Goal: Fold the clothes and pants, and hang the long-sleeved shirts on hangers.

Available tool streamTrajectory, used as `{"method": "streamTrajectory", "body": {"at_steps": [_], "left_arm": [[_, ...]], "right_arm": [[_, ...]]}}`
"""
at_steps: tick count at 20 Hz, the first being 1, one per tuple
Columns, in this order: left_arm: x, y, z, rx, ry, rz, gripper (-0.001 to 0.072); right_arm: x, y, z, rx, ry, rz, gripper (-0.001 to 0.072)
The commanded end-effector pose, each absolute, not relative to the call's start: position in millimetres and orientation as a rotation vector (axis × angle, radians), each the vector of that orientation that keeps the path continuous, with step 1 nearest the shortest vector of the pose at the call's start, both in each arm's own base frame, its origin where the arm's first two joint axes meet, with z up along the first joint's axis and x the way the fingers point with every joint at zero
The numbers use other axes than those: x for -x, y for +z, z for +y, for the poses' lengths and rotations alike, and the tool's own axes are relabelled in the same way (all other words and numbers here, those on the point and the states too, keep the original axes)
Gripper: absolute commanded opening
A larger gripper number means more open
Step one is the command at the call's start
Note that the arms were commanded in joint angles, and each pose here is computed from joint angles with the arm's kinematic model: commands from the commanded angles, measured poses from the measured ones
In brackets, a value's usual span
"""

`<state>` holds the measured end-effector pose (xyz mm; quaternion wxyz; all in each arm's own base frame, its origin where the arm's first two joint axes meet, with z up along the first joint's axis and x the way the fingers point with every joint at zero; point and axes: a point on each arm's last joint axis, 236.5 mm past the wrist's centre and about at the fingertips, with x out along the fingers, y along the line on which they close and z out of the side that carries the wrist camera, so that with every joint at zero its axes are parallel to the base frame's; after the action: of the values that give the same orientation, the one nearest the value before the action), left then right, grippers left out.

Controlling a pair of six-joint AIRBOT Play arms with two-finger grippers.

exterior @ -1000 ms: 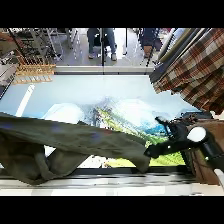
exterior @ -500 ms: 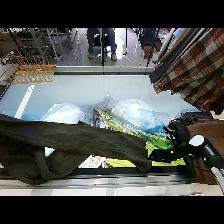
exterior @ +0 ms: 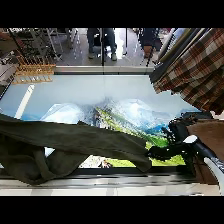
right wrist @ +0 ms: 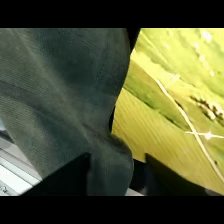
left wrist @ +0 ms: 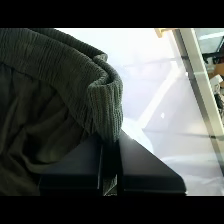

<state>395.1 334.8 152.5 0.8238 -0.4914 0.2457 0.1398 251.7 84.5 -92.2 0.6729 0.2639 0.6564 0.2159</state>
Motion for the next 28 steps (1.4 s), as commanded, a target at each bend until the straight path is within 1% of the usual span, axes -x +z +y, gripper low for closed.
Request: {"method": "streamTrajectory", "body": {"at_steps": [1, 3, 5, 7, 9, 10, 12, 13, 15, 16, 17, 19, 20, 22, 24, 26, 28], "left_arm": [[-395.4, 151.9, 334.6, 1.045, 0.297, 0.523, 0.0021], [-395.2, 152.7, 333.3, 1.050, 0.290, 0.524, 0.0021], [-399.8, 163.8, 322.0, 1.092, 0.227, 0.503, 0.0022], [-406.9, 193.8, 308.3, 1.142, 0.134, 0.428, 0.0021], [-409.9, 239.2, 296.1, 1.153, 0.052, 0.324, 0.0020], [-408.3, 265.5, 291.8, 1.153, 0.015, 0.261, 0.0020], [-399.9, 330.5, 285.9, 1.161, -0.063, 0.083, 0.0020], [-390.4, 368.2, 284.3, 1.183, -0.116, -0.032, 0.0020], [-359.1, 443.9, 285.8, 1.237, -0.234, -0.283, 0.0020], [-337.7, 478.4, 288.4, 1.261, -0.292, -0.407, 0.0020], [-309.4, 513.3, 291.2, 1.252, -0.346, -0.544, 0.0020], [-249.5, 566.9, 288.2, 1.178, -0.427, -0.760, 0.0020], [-221.0, 585.7, 282.7, 1.115, -0.439, -0.834, 0.0020], [-187.9, 599.6, 276.9, 1.002, -0.363, -0.881, 0.0019], [-181.9, 587.1, 289.1, 0.904, -0.179, -0.833, 0.0020], [-203.6, 540.8, 320.8, 0.819, 0.085, -0.665, 0.0020], [-236.3, 467.2, 351.5, 0.740, 0.331, -0.387, 0.0020]], "right_arm": [[-260.0, -95.6, 100.5, -0.582, 0.570, 1.435, 0.0221], [-271.5, -84.1, 110.8, -0.568, 0.625, 1.376, 0.0024], [-288.4, -64.6, 110.5, -0.543, 0.642, 1.314, 0.0022], [-309.9, -23.7, 107.4, -0.466, 0.672, 1.206, 0.0021], [-337.1, 46.5, 100.4, -0.344, 0.666, 1.015, 0.0021], [-348.2, 92.0, 93.3, -0.256, 0.640, 0.897, 0.0020], [-358.5, 185.2, 65.8, -0.100, 0.518, 0.666, 0.0020], [-355.4, 227.1, 48.0, -0.045, 0.440, 0.575, 0.0020], [-334.6, 309.5, 11.7, 0.058, 0.275, 0.399, 0.0020], [-318.5, 351.7, -5.1, 0.113, 0.184, 0.301, 0.0019], [-301.6, 388.2, -20.0, 0.162, 0.092, 0.215, 0.0019], [-264.5, 449.8, -41.6, 0.250, -0.082, 0.073, 0.0019], [-247.7, 471.5, -48.4, 0.288, -0.157, 0.030, 0.0020], [-224.1, 498.4, -55.4, 0.345, -0.262, -0.019, 0.0020], [-215.9, 508.0, -57.3, 0.372, -0.300, -0.033, 0.0020], [-223.5, 495.9, -56.2, 0.349, -0.264, 0.007, 0.0020], [-243.6, 453.9, -41.3, 0.270, -0.111, 0.154, 0.0018]]}}
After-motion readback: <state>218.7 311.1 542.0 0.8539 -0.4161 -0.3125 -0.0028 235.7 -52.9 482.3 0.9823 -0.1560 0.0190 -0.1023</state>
